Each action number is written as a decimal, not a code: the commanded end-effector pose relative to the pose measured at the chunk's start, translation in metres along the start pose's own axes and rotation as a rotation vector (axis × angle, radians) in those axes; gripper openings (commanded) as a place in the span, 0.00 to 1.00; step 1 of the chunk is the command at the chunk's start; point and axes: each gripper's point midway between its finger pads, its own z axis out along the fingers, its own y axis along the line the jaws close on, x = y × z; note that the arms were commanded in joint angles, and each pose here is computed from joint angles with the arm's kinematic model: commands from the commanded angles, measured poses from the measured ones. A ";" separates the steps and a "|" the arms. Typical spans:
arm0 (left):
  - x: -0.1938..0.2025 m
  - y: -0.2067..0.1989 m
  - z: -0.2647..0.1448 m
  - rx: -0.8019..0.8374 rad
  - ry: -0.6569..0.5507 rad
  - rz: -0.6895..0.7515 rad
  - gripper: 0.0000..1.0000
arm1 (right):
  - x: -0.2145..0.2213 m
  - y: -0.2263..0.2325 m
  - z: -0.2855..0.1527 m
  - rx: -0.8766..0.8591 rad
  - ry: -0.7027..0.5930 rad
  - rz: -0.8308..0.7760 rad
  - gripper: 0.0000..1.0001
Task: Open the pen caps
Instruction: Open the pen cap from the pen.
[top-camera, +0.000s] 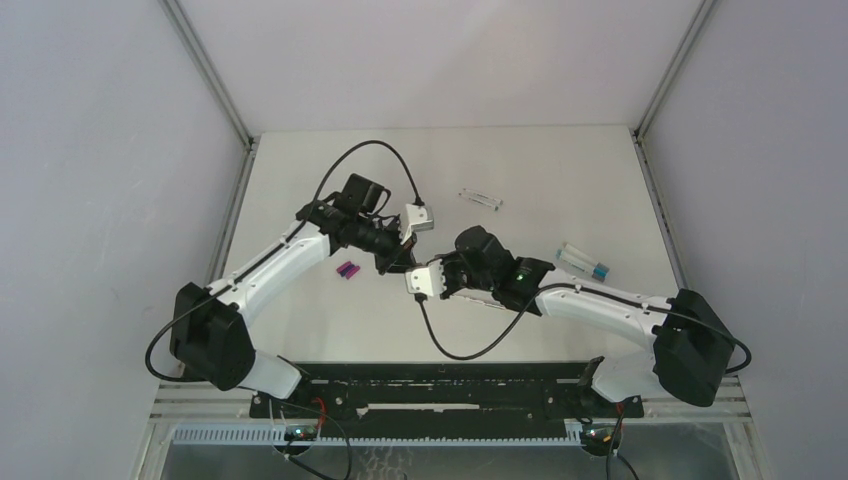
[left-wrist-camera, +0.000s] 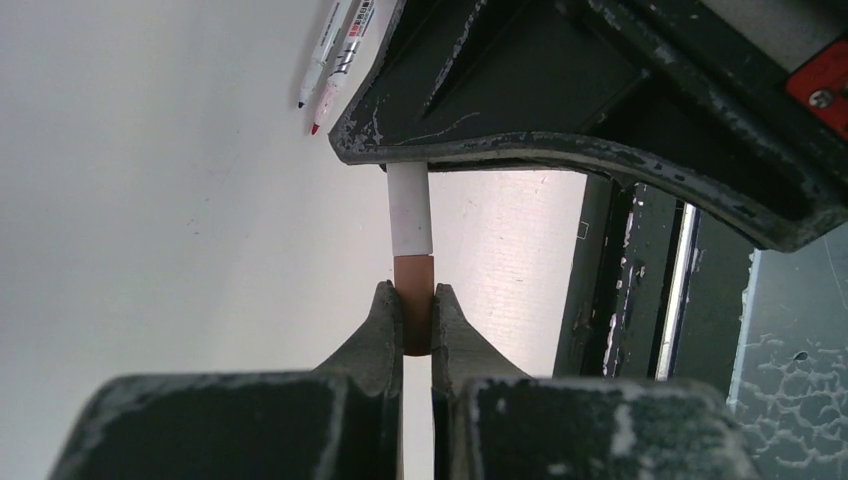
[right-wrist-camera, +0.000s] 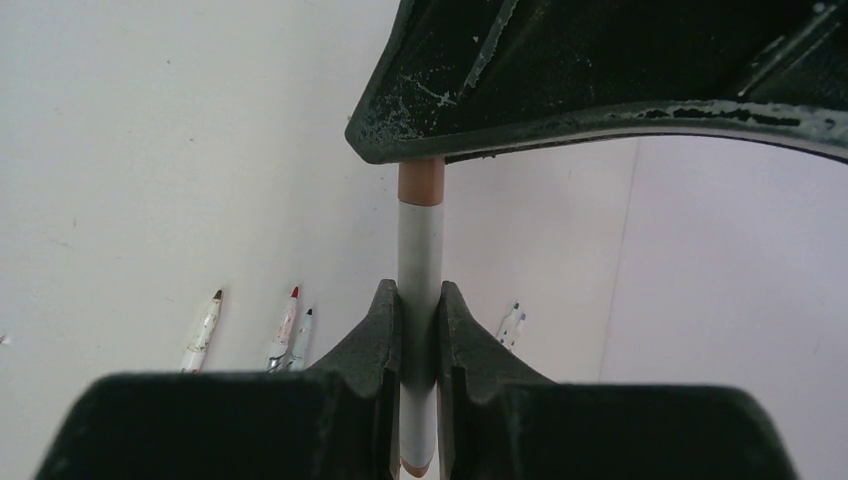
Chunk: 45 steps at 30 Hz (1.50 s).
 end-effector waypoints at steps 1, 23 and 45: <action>0.001 0.011 -0.017 -0.098 0.009 0.017 0.00 | 0.020 0.000 -0.016 -0.018 0.071 0.040 0.00; 0.003 0.014 -0.033 -0.084 0.002 -0.024 0.00 | 0.059 -0.022 -0.025 0.098 0.200 -0.003 0.00; 0.015 0.038 -0.047 -0.294 0.047 0.044 0.00 | 0.081 -0.010 -0.030 -0.012 0.243 0.091 0.00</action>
